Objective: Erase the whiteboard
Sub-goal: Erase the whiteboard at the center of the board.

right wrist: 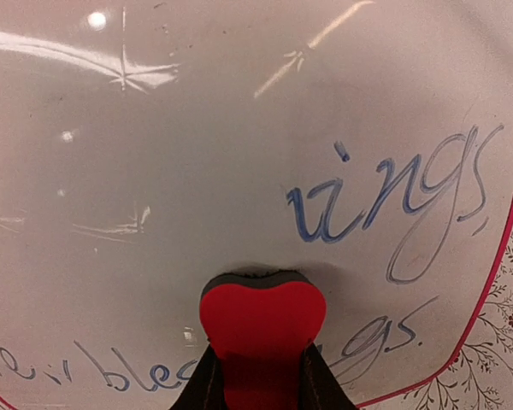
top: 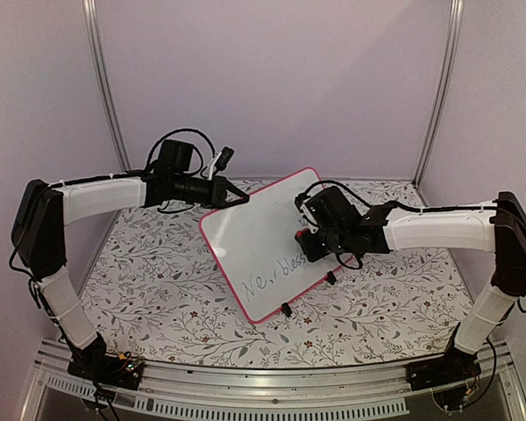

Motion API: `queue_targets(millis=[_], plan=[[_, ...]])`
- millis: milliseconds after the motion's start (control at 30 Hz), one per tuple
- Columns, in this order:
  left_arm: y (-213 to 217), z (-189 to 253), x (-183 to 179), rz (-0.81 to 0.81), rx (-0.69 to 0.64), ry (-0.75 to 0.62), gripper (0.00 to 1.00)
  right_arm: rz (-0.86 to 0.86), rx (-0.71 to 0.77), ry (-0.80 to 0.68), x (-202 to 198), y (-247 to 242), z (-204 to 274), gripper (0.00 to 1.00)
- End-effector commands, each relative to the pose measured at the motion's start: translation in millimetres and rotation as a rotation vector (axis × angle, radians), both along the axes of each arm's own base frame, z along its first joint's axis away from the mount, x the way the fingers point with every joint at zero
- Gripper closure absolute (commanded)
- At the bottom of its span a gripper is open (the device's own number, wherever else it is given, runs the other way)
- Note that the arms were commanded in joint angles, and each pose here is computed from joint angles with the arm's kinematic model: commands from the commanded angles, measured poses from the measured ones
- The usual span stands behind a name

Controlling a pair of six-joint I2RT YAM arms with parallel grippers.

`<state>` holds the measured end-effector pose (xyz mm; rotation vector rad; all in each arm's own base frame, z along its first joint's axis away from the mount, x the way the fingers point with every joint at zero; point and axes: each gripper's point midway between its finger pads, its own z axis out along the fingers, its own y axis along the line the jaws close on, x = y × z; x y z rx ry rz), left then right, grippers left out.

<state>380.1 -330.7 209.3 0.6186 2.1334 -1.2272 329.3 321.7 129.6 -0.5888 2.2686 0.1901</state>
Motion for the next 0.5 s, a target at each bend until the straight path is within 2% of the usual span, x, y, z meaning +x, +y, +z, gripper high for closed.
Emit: queue_targets(millis=[0, 467], plan=[[-5, -3, -3, -0.011, 0.027, -0.039, 1.00, -0.001, -0.035, 0.063, -14, -12, -15, 1.00], [-6, -13, -1, -0.011, 0.038, -0.021, 1.00, -0.003, 0.006, 0.014, -13, -12, 9, 1.00]])
